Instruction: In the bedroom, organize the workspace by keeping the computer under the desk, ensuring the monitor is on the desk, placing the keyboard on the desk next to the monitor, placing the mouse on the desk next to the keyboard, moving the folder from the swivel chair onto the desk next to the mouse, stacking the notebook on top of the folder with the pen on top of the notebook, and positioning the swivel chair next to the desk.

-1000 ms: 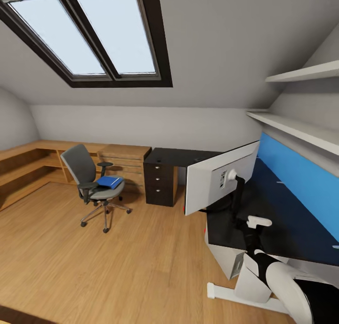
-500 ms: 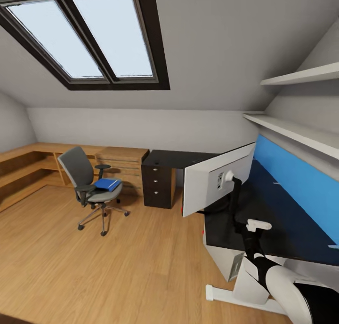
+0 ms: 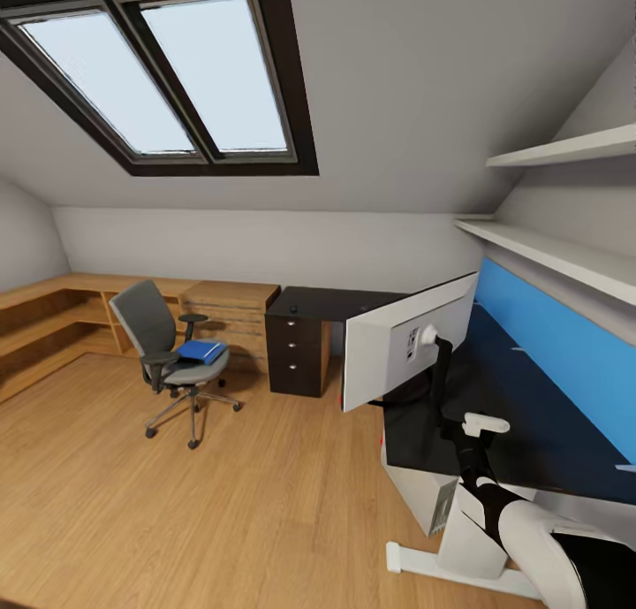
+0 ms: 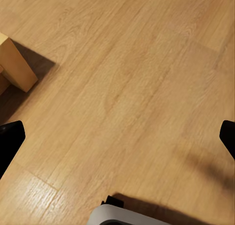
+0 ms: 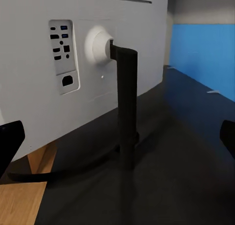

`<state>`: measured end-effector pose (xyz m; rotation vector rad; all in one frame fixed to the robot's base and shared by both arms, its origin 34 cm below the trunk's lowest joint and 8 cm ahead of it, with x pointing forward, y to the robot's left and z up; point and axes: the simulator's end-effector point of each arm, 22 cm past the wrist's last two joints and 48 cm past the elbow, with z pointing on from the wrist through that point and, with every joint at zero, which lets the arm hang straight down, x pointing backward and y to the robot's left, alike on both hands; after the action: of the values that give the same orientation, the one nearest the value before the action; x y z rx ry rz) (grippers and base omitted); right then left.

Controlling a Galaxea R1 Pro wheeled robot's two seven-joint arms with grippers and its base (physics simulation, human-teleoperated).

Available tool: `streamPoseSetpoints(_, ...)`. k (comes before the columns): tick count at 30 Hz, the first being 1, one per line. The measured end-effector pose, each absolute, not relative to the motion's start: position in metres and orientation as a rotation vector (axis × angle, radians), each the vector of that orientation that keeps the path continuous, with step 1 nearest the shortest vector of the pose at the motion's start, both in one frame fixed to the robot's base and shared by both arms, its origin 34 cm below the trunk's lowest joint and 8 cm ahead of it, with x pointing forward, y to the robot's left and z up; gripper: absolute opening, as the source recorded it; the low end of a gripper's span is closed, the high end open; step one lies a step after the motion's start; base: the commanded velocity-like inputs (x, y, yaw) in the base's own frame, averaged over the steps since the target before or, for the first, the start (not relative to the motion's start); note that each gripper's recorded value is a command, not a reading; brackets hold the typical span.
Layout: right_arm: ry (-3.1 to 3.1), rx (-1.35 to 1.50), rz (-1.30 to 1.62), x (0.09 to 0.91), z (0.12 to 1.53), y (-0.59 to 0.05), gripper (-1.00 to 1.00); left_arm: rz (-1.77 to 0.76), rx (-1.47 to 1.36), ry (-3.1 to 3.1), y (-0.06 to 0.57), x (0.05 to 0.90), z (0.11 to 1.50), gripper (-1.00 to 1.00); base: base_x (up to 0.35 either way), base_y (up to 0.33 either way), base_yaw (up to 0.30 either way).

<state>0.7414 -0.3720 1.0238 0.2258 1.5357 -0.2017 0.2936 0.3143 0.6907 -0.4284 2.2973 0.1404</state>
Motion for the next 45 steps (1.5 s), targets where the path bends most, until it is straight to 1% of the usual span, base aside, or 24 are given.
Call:
streamPoseSetpoints(18,1.55,0.225,-0.2,0.736,1.018,-0.37,1.0,0.138,-0.428,2.29,0.314,0.296,0.692,1.0,0.0,0.0,0.0)
streamPoseSetpoints(27,1.671,0.299,-0.197,0.736,0.994,-0.38,1.0,0.138,-0.428,2.289,0.314,0.296,0.692,1.0,0.0,0.0,0.0)
streamPoseSetpoints(35,1.673,0.303,-0.196,0.738,0.995,-0.381,1.0,0.138,-0.428,2.289,0.314,0.296,0.692,1.0,0.002,-0.001,0.0)
streamPoseSetpoints(45,1.664,0.291,-0.2,0.738,0.998,-0.383,1.0,0.137,-0.429,2.289,0.314,0.296,0.692,1.0,0.217,-0.11,0.0)
